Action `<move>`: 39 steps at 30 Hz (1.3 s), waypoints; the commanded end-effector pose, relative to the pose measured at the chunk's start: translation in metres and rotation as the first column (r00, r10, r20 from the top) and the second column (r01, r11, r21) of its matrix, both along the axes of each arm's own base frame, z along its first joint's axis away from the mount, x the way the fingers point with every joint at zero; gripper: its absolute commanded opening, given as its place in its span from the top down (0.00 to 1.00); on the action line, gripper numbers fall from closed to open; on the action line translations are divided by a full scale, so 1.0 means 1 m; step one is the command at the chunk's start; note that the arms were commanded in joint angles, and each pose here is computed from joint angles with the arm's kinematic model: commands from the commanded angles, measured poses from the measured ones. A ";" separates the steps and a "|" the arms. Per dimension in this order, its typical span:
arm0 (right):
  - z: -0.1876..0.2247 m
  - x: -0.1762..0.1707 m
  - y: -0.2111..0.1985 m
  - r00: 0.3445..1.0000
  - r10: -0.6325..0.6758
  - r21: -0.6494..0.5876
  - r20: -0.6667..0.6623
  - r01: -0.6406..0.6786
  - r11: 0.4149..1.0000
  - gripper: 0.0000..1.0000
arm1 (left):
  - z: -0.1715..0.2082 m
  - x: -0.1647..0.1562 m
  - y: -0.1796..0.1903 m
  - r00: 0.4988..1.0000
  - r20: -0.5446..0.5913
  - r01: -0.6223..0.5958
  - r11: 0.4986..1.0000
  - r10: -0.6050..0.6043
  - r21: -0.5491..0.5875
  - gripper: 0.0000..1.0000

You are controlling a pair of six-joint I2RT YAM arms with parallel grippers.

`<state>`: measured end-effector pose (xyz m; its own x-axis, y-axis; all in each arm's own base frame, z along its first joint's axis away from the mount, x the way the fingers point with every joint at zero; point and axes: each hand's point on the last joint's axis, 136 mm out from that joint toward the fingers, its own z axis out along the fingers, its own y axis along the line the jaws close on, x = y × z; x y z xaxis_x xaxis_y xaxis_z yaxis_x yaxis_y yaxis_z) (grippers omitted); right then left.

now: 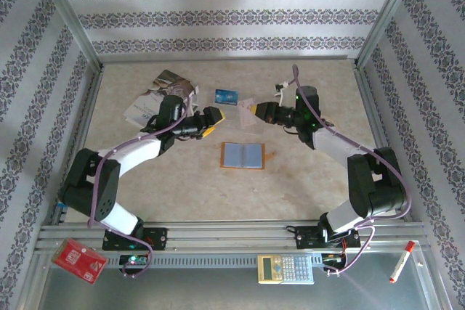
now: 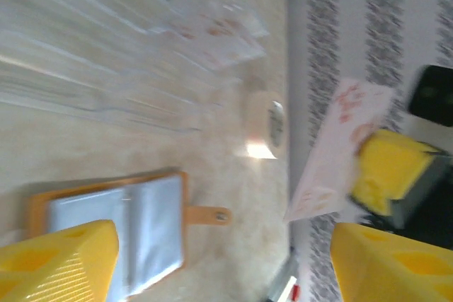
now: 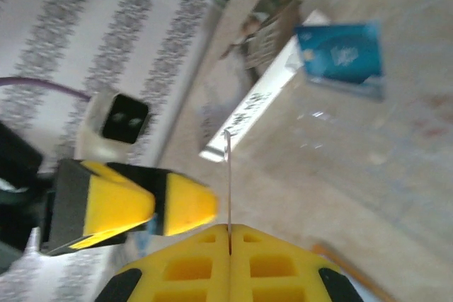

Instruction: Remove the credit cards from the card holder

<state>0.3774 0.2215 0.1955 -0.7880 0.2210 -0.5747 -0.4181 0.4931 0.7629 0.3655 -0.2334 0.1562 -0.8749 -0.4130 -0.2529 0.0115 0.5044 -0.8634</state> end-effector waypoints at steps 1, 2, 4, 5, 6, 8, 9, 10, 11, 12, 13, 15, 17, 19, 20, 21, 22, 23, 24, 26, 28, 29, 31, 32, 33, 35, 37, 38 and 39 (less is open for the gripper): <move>-0.026 0.003 -0.022 0.996 0.035 -0.343 0.086 -0.004 0.939 1.00 | -0.035 -0.014 0.040 0.999 -0.039 -0.005 0.952 0.018 0.306 0.18; -0.027 0.006 -0.026 0.994 0.042 -0.394 0.096 0.000 0.919 1.00 | -0.037 -0.015 0.046 0.999 -0.044 -0.008 0.938 0.025 0.346 0.17; -0.024 0.012 -0.033 0.990 0.066 -0.483 0.125 0.003 0.876 1.00 | -0.037 -0.016 0.053 0.999 -0.041 -0.006 0.918 0.025 0.397 0.16; -0.018 0.015 -0.034 0.985 0.088 -0.519 0.147 0.001 0.855 1.00 | -0.036 -0.016 0.055 0.999 -0.038 -0.004 0.910 0.022 0.414 0.16; -0.015 0.016 -0.035 0.979 0.118 -0.554 0.164 -0.007 0.832 1.00 | -0.034 -0.016 0.057 0.999 -0.036 -0.005 0.904 0.022 0.427 0.15; -0.007 0.020 -0.035 0.966 0.163 -0.608 0.202 -0.006 0.794 1.00 | -0.033 -0.015 0.061 0.999 -0.031 -0.005 0.892 0.022 0.451 0.12; -0.005 0.017 -0.031 0.948 0.232 -0.635 0.217 -0.044 0.771 1.00 | -0.030 -0.014 0.062 1.000 -0.023 -0.005 0.888 0.018 0.460 0.10; -0.004 0.016 -0.028 0.931 0.281 -0.663 0.233 -0.059 0.746 1.00 | -0.029 -0.013 0.063 1.000 -0.020 -0.006 0.884 0.017 0.467 0.08; -0.005 0.014 -0.025 0.905 0.343 -0.701 0.253 -0.073 0.709 1.00 | -0.027 -0.012 0.064 1.000 -0.016 -0.007 0.880 0.017 0.475 0.00; -0.005 0.013 -0.023 0.880 0.395 -0.738 0.265 -0.079 0.671 1.00 | -0.027 -0.011 0.065 1.000 -0.014 -0.006 0.876 0.015 0.482 0.00; -0.006 0.014 -0.023 0.866 0.423 -0.765 0.265 -0.078 0.639 1.00 | -0.026 -0.011 0.066 1.000 -0.013 -0.005 0.874 0.013 0.487 0.00; -0.005 0.021 -0.026 0.851 0.464 -0.814 0.246 -0.078 0.575 1.00 | -0.025 -0.011 0.068 1.000 -0.015 -0.006 0.868 0.015 0.497 0.00; -0.009 0.025 -0.028 0.833 0.508 -0.849 0.219 -0.094 0.520 1.00 | -0.025 -0.012 0.069 1.000 -0.015 -0.008 0.867 0.017 0.498 0.00; -0.010 0.028 -0.026 0.801 0.560 -0.876 0.212 -0.099 0.473 1.00 | -0.024 -0.013 0.070 1.000 -0.015 -0.010 0.868 0.020 0.496 0.00; -0.011 0.031 -0.025 0.785 0.584 -0.886 0.207 -0.104 0.452 1.00 | -0.024 -0.013 0.070 1.000 -0.016 -0.010 0.871 0.021 0.492 0.00; -0.012 0.032 -0.023 0.767 0.609 -0.894 0.200 -0.112 0.435 1.00 | -0.024 -0.014 0.070 1.000 -0.019 -0.011 0.872 0.023 0.490 0.00; -0.013 0.033 -0.021 0.752 0.630 -0.898 0.195 -0.122 0.423 1.00 | -0.024 -0.014 0.070 1.000 -0.021 -0.010 0.874 0.023 0.485 0.00; -0.013 0.034 -0.018 0.733 0.653 -0.903 0.191 -0.129 0.409 1.00 | -0.024 -0.015 0.069 0.999 -0.024 -0.009 0.876 0.024 0.481 0.00; -0.014 0.036 -0.016 0.720 0.668 -0.908 0.190 -0.130 0.399 1.00 | -0.025 -0.015 0.069 0.999 -0.029 -0.009 0.879 0.026 0.477 0.00; -0.015 0.041 -0.014 0.698 0.691 -0.915 0.189 -0.131 0.382 1.00 | -0.026 -0.015 0.068 0.999 -0.033 -0.010 0.884 0.029 0.467 0.00; -0.019 0.046 -0.012 0.681 0.712 -0.921 0.172 -0.144 0.361 1.00 | -0.026 -0.015 0.067 0.999 -0.037 -0.010 0.889 0.030 0.458 0.00; -0.022 0.048 -0.011 0.676 0.719 -0.924 0.161 -0.153 0.351 1.00 | -0.026 -0.015 0.067 0.999 -0.037 -0.012 0.891 0.032 0.454 0.00; -0.027 0.052 -0.010 0.665 0.732 -0.929 0.147 -0.161 0.333 1.00 | -0.027 -0.016 0.066 0.999 -0.044 -0.008 0.894 0.031 0.449 0.00; -0.029 0.054 -0.010 0.661 0.736 -0.932 0.143 -0.161 0.325 1.00 | -0.027 -0.015 0.065 0.999 -0.044 -0.008 0.894 0.031 0.448 0.00; -0.032 0.056 -0.009 0.657 0.741 -0.934 0.137 -0.164 0.318 1.00 | -0.028 -0.016 0.065 0.998 -0.047 -0.006 0.894 0.030 0.447 0.00; -0.036 0.059 -0.007 0.648 0.750 -0.937 0.129 -0.168 0.306 1.00 | -0.028 -0.016 0.065 0.998 -0.051 -0.006 0.896 0.031 0.443 0.00; -0.039 0.062 -0.005 0.636 0.762 -0.941 0.123 -0.169 0.292 1.00 | -0.029 -0.016 0.065 0.998 -0.053 -0.006 0.898 0.033 0.441 0.00; -0.040 0.063 -0.004 0.633 0.765 -0.943 0.120 -0.167 0.287 1.00 | -0.029 -0.016 0.064 0.998 -0.054 -0.005 0.899 0.032 0.438 0.00; -0.041 0.065 -0.004 0.630 0.767 -0.944 0.119 -0.166 0.283 1.00 | -0.029 -0.016 0.064 0.998 -0.054 -0.005 0.900 0.032 0.436 0.00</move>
<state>0.4415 0.2116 0.1523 -0.1486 -0.8516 -0.5027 -0.9144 0.3119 -0.2580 0.3516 -0.1721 0.1245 -0.8870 -0.2737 -0.3720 -0.0330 0.8410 -0.5400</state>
